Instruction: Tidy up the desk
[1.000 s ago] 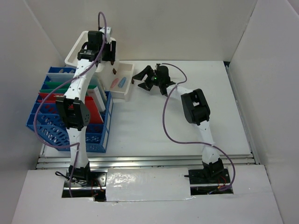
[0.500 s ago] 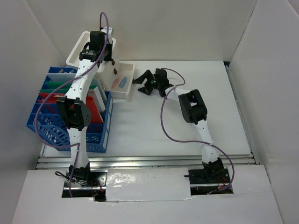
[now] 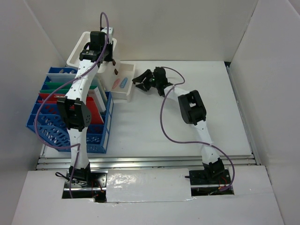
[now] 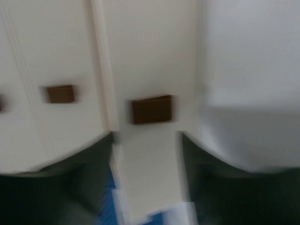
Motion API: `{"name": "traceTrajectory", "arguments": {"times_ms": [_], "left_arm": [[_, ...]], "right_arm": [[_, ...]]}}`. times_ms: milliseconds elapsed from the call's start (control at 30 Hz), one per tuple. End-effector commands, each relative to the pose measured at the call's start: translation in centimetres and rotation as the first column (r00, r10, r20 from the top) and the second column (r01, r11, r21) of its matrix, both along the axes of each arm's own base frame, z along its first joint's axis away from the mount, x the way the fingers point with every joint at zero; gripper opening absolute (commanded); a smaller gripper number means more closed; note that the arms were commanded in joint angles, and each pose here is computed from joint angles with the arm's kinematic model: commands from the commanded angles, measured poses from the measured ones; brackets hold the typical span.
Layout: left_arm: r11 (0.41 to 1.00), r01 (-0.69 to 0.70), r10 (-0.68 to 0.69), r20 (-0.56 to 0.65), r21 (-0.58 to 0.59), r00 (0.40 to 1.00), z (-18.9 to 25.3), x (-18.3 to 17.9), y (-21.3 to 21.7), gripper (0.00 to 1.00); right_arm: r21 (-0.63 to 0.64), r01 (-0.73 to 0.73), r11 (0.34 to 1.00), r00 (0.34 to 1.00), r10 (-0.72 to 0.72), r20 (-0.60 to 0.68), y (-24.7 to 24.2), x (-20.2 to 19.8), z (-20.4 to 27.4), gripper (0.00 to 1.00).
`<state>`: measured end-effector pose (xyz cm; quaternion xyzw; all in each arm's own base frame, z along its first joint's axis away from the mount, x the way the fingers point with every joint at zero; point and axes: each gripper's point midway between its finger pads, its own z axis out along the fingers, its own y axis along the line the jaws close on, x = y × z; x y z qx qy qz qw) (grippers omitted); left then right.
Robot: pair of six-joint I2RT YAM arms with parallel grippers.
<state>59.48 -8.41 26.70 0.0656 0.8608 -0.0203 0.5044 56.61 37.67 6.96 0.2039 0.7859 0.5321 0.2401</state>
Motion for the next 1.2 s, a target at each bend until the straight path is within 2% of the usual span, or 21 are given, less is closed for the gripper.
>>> {"name": "traceTrajectory", "arguments": {"times_ms": [0,100,167,300,600,833,933,1067,1167], "left_arm": [[0.984,0.148,-0.160,-0.132,-0.098,0.978,-3.7,-2.0,-5.9,0.00],[0.982,0.157,-0.171,-0.133,-0.106,0.976,-3.6,-2.3,-6.5,0.00],[0.980,0.163,-0.177,-0.133,-0.109,0.975,-3.6,-2.4,-6.7,0.00],[0.976,0.178,-0.194,-0.135,-0.125,0.972,-3.6,-2.5,-7.3,0.00],[0.967,0.203,-0.224,-0.134,-0.155,0.965,-3.5,-2.8,-8.4,0.00],[0.955,0.230,-0.256,-0.133,-0.187,0.957,-3.5,-3.2,-9.7,0.00],[0.957,0.227,-0.252,-0.130,-0.181,0.959,-3.4,-3.2,-9.8,0.00],[0.963,0.216,-0.239,-0.134,-0.162,0.962,-3.5,-3.2,-9.4,0.00],[0.959,0.226,-0.248,-0.120,-0.174,0.961,-2.8,-3.3,-9.7,0.00]], "right_arm": [[-0.001,0.049,0.999,0.999,-0.049,-0.004,1.2,1.1,1.0,0.50],[0.049,0.070,0.996,0.997,-0.071,0.014,1.4,1.1,1.8,0.21],[0.051,0.075,0.996,0.997,-0.075,0.012,1.4,0.8,1.5,0.18],[0.062,0.045,0.997,0.999,-0.046,0.019,2.5,1.0,1.7,0.04],[0.082,0.023,0.996,0.999,-0.025,0.023,5.0,1.6,2.4,0.00],[0.081,0.039,0.996,0.999,-0.037,-0.026,5.8,1.6,0.5,0.00],[0.060,0.072,0.996,0.997,-0.070,-0.034,5.2,1.1,1.0,0.00],[-0.015,0.247,0.969,0.968,-0.247,-0.043,0.4,-0.3,0.9,0.00],[-0.074,0.286,0.955,0.956,-0.290,-0.048,-1.1,-0.1,0.6,0.00]]}}
